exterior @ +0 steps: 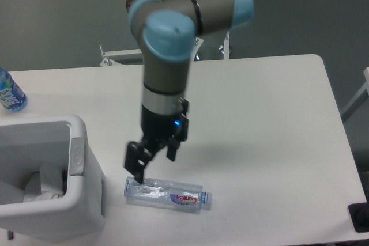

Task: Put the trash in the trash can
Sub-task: 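Move the gripper down to the clear plastic water bottle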

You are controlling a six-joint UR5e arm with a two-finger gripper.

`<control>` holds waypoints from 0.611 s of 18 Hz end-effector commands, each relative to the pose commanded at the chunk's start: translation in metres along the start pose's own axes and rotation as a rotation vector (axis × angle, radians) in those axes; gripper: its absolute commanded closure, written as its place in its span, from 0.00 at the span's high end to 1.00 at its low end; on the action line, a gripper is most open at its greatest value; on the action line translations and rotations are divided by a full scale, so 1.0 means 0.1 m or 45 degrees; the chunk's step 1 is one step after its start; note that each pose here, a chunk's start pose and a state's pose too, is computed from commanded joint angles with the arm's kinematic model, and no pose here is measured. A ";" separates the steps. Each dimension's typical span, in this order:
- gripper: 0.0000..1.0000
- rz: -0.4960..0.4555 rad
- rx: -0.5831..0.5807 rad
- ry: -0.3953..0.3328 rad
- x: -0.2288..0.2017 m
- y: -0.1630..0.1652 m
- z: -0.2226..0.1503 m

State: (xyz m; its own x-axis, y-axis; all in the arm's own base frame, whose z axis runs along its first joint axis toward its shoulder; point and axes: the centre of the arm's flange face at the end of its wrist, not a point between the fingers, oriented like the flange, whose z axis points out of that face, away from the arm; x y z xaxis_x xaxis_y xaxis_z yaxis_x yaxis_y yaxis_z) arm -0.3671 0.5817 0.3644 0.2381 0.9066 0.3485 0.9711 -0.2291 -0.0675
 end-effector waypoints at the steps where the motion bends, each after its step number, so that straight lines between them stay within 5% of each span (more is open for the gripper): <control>1: 1.00 -0.022 -0.004 -0.007 -0.06 -0.09 0.05; 7: 1.00 -0.078 -0.108 -0.095 -0.29 -0.30 0.85; 11: 1.00 -0.102 -0.130 -0.122 -0.43 -0.38 1.04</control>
State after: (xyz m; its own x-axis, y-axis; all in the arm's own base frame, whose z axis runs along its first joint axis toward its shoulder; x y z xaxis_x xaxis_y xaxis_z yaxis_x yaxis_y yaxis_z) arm -0.4121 0.5882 0.2545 0.1650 0.9520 0.2578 0.9813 -0.1848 0.0544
